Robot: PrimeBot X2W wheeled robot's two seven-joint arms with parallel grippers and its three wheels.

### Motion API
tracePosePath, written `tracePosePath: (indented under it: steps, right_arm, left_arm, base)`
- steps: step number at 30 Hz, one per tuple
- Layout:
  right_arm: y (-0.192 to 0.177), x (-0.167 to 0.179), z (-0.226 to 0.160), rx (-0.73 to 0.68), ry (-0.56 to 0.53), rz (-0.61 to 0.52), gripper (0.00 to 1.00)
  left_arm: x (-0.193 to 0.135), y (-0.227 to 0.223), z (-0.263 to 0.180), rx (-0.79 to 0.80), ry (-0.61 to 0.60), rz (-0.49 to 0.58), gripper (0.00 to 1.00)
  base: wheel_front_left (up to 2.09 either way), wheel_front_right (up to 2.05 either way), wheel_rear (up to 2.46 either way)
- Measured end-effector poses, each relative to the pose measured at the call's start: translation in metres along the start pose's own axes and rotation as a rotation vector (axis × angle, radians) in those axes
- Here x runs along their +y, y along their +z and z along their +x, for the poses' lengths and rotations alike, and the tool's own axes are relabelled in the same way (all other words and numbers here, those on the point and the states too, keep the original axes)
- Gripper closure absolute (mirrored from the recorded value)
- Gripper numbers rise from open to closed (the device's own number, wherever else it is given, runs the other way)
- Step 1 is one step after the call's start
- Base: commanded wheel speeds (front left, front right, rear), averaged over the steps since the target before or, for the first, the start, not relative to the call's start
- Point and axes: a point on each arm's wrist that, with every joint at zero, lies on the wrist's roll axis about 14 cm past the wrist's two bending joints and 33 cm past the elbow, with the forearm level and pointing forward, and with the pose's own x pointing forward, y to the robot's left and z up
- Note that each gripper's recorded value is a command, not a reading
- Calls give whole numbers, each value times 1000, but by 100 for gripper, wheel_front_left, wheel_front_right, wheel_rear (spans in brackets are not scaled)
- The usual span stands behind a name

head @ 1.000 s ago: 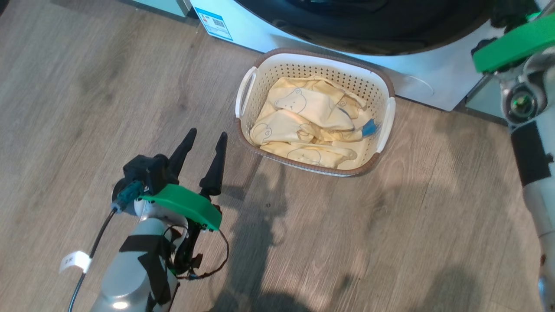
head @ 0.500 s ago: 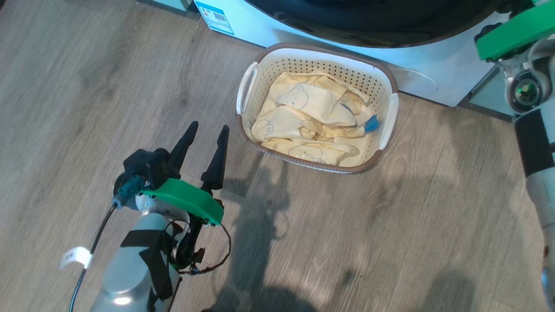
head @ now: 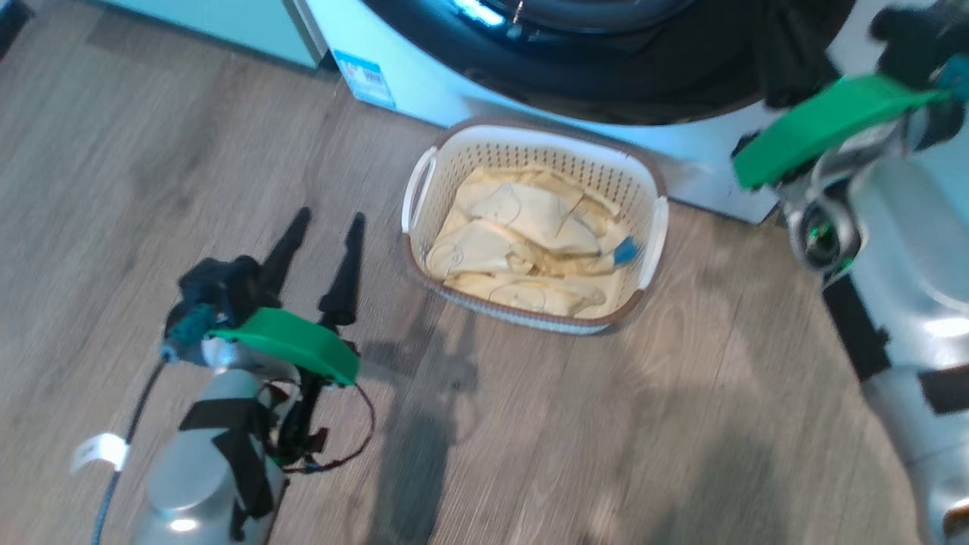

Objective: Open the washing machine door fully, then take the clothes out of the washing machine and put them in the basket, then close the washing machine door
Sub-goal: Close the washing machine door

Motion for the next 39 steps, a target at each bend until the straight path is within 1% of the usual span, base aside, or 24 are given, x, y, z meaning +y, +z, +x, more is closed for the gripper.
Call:
tracePosePath:
  steps: [1, 4, 6, 7, 8, 9, 16, 19, 31, 36, 39]
  right_arm:
    - [1, 4, -4, -1, 6, -2, 100]
    - [3, 15, -16, 7, 22, -18, 67]
    - [5, 21, -26, 7, 24, -16, 50]
    - [6, 22, -30, 7, 21, -18, 32]
    - [8, 23, -35, 5, 17, -22, 18]
    - [11, 24, -40, 1, 15, -25, 0]
    - [35, 19, -75, -48, -42, -58, 0]
    - [43, 10, -93, -72, -90, -70, 0]
    - [69, -36, -182, -156, -334, -113, 0]
    - [69, -53, -223, -167, -440, -125, 0]
    - [66, -61, -245, -166, -495, -132, 0]
  left_arm:
    - [3, 4, -1, -11, 5, 2, 0]
    - [8, 17, -4, -35, 6, 22, 0]
    - [11, 22, -6, -45, 6, 32, 0]
    - [13, 24, -8, -47, 5, 37, 0]
    - [14, 25, -10, -48, 6, 41, 0]
    - [16, 26, -12, -48, 9, 43, 0]
    - [14, 38, -12, -71, -18, 54, 0]
    - [15, 48, -11, -92, -26, 63, 0]
    - [-2, 50, -16, -85, -104, 86, 0]
    - [-12, 52, -14, -88, -133, 84, 0]
    - [-12, 51, -15, -86, -133, 82, 0]
  base:
    - [0, 0, 0]
    - [0, 0, 0]
    - [0, 0, 0]
    - [0, 0, 0]
    - [0, 0, 0]
    - [0, 0, 0]
    - [0, 0, 0]
    - [0, 0, 0]
    - [0, 0, 0]
    - [0, 0, 0]
    - [0, 0, 0]
